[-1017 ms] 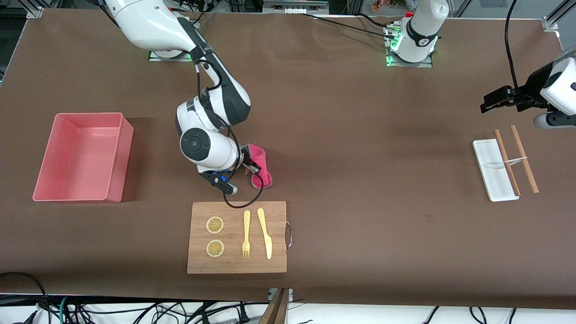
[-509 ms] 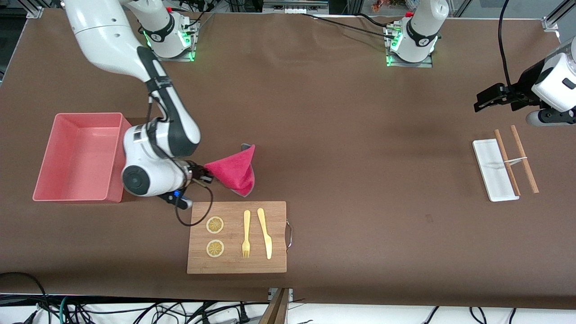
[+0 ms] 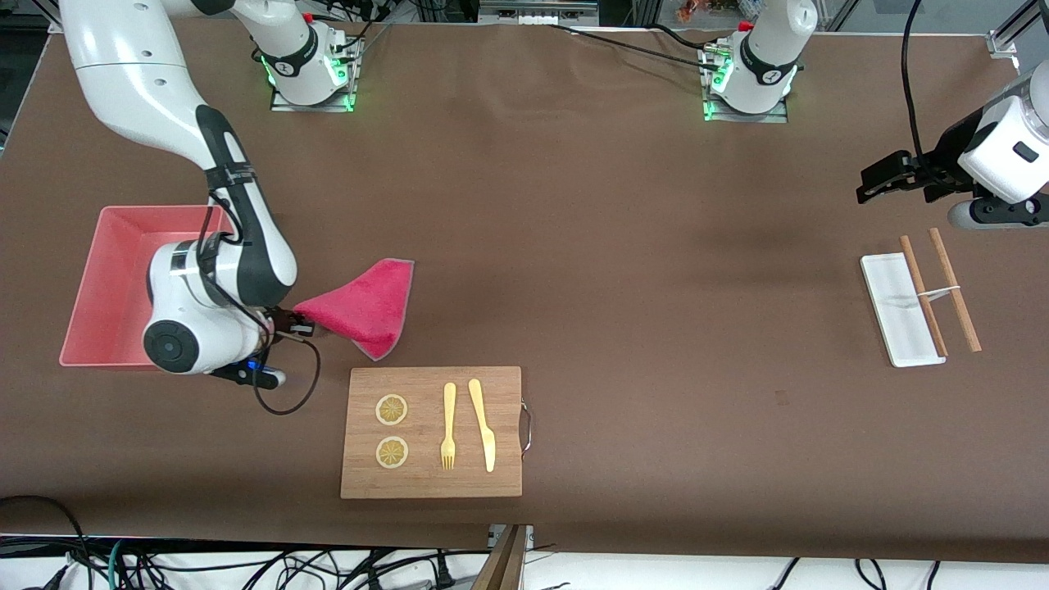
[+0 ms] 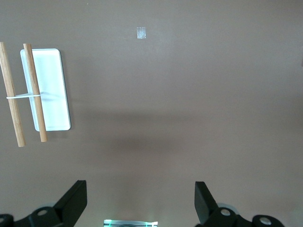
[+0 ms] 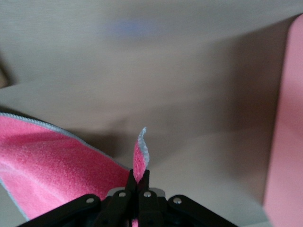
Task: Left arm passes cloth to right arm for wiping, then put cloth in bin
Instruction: 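Wipe the table beside the wooden board with the held cloth, then carry the cloth over the pink bin with the right gripper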
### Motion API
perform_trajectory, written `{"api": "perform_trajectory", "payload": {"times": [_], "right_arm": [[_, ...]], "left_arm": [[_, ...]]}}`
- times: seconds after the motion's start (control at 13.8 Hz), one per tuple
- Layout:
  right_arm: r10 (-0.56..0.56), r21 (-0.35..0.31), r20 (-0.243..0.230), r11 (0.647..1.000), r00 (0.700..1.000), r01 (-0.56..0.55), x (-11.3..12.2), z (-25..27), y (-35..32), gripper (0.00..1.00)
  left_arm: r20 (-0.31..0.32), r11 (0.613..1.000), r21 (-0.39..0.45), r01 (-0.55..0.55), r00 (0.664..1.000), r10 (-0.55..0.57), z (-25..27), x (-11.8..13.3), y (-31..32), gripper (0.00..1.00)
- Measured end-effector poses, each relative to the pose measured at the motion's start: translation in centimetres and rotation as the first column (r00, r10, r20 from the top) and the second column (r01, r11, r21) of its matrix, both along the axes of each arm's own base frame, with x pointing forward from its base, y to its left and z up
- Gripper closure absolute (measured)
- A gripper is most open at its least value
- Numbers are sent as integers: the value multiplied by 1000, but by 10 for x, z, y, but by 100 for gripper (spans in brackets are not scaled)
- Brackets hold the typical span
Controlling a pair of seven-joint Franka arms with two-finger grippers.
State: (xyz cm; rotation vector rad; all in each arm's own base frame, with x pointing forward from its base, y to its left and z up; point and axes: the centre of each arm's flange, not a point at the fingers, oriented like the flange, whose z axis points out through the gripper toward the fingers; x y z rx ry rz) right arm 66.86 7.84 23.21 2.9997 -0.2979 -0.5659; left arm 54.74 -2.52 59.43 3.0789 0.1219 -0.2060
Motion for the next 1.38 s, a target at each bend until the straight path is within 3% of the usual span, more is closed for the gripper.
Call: {"api": "perform_trajectory", "payload": {"times": [0.29, 0.65, 1.02, 1.38], "right_arm": [[112, -37, -27, 993, 993, -113, 2, 23, -35, 98], [208, -65, -58, 975, 976, -212, -7, 140, -54, 98], [276, -27, -94, 960, 957, -279, -23, 261, -120, 98], [316, 12, -140, 948, 938, -318, -40, 280, -203, 98]], "left_arm": [[-3, 1000, 0, 6, 1000, -6, -1, 0, -3, 0], [-6, 1000, 1, -1, 1000, 1, -2, 0, -1, 0], [-7, 1000, 1, -2, 1000, 2, -2, 1, -1, 0], [-7, 1000, 1, 0, 1000, 0, -2, 1, -3, 0]]}}
